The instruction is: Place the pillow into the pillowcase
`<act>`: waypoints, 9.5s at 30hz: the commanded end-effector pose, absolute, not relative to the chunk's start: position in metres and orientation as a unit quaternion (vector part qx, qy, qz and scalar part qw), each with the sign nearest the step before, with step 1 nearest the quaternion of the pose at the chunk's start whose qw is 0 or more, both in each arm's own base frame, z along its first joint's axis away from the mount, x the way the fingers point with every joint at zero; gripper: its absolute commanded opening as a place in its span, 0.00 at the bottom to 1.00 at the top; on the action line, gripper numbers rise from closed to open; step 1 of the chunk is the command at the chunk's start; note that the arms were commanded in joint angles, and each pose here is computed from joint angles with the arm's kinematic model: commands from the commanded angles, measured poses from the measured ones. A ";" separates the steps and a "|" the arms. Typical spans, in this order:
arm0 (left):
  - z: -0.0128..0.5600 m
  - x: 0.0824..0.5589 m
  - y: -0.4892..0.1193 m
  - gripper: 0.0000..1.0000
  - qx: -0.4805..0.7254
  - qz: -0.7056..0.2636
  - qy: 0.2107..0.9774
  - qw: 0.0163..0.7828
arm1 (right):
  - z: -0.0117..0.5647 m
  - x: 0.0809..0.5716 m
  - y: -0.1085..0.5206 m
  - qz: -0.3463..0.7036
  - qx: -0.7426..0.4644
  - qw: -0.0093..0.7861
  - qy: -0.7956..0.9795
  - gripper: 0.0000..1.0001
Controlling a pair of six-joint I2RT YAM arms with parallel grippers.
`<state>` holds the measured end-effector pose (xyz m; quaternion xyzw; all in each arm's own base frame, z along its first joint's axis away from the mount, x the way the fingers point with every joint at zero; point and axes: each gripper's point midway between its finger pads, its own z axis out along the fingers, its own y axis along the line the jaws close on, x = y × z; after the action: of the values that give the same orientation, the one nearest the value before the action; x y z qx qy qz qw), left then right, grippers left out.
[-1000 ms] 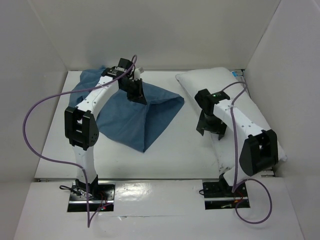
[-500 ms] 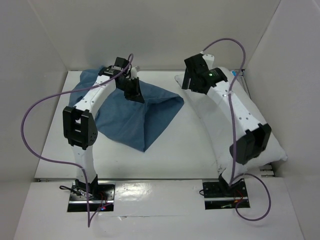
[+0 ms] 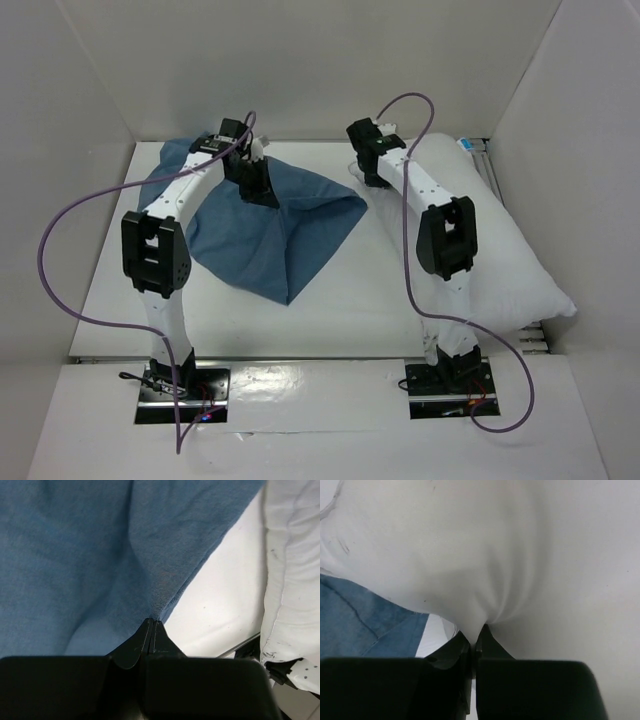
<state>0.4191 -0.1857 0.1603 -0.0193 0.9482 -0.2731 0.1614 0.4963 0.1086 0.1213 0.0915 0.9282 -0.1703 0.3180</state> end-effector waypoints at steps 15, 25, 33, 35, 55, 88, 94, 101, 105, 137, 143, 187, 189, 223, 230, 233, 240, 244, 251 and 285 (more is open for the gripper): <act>0.040 0.431 -0.149 0.00 -0.141 -0.210 0.962 0.104 | 0.270 0.427 0.161 0.117 0.025 0.472 0.873 0.00; -0.004 0.467 -0.074 0.00 -0.218 -0.133 0.962 0.101 | 0.284 0.372 0.179 0.165 -0.018 0.466 0.869 0.00; 0.007 0.501 -0.021 0.00 -0.225 -0.091 0.960 0.141 | 0.278 0.336 0.208 0.206 -0.112 0.447 0.863 0.00; 0.024 0.513 -0.014 0.00 -0.222 -0.092 0.958 0.157 | 0.273 0.329 0.218 0.209 -0.130 0.440 0.864 0.00; 0.177 0.470 -0.115 0.00 -0.071 -0.264 0.936 0.221 | 0.182 0.186 0.280 0.127 -0.257 0.293 0.912 0.82; 0.268 0.416 -0.116 0.00 -0.046 -0.268 0.916 0.294 | 0.301 0.300 0.269 0.246 -0.115 0.427 0.862 0.00; 0.273 0.401 -0.110 0.00 -0.051 -0.263 0.916 0.299 | 0.340 0.287 0.261 0.294 -0.151 0.444 0.833 0.00; 0.288 0.371 -0.109 0.00 -0.047 -0.268 0.912 0.307 | 0.326 0.251 0.279 0.353 -0.245 0.370 0.824 0.00; 0.302 0.369 -0.106 0.00 -0.046 -0.260 0.907 0.327 | 0.293 0.223 0.295 0.356 -0.288 0.294 0.839 0.00; 0.270 0.322 -0.121 0.00 -0.019 -0.276 0.920 0.276 | 0.277 0.310 0.337 0.288 -0.286 0.347 0.845 0.00; 0.270 0.317 -0.133 0.00 0.006 -0.287 0.920 0.267 | 0.281 0.355 0.319 0.251 -0.222 0.395 0.856 0.00; 0.276 0.277 -0.157 0.00 0.052 -0.346 0.909 0.228 | 0.274 0.369 0.344 0.253 -0.258 0.397 0.844 0.00; 0.271 0.273 -0.156 0.00 0.050 -0.345 0.911 0.222 | 0.274 0.377 0.339 0.250 -0.250 0.400 0.846 0.00; 0.197 0.293 -0.137 0.17 -0.077 -0.259 0.939 0.213 | 0.221 0.441 0.286 0.212 -0.118 0.363 0.900 0.00; 0.159 0.279 -0.161 0.37 -0.099 -0.292 0.916 0.257 | 0.224 0.438 0.286 0.215 -0.124 0.366 0.897 0.00; 0.129 0.268 -0.169 0.63 -0.122 -0.291 0.913 0.257 | 0.224 0.438 0.286 0.215 -0.124 0.366 0.897 0.00; 0.123 0.276 -0.177 0.90 -0.154 -0.256 0.879 0.372 | 0.229 0.437 0.289 0.225 -0.128 0.367 0.894 0.00; 0.117 0.291 -0.182 0.85 -0.150 -0.188 0.889 0.390 | 0.228 0.437 0.290 0.226 -0.134 0.364 0.894 0.00; 0.097 0.308 -0.193 0.79 -0.141 -0.089 0.910 0.381 | 0.230 0.438 0.293 0.230 -0.136 0.363 0.893 0.00; 0.037 0.297 -0.188 0.73 -0.086 0.005 0.933 0.350 | 0.239 0.443 0.297 0.235 -0.142 0.371 0.887 0.00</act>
<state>0.2915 -0.1937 0.0397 -0.0976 0.9330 -0.0257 0.3453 0.4339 0.2880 0.2018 -0.1283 0.9108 0.2106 0.3310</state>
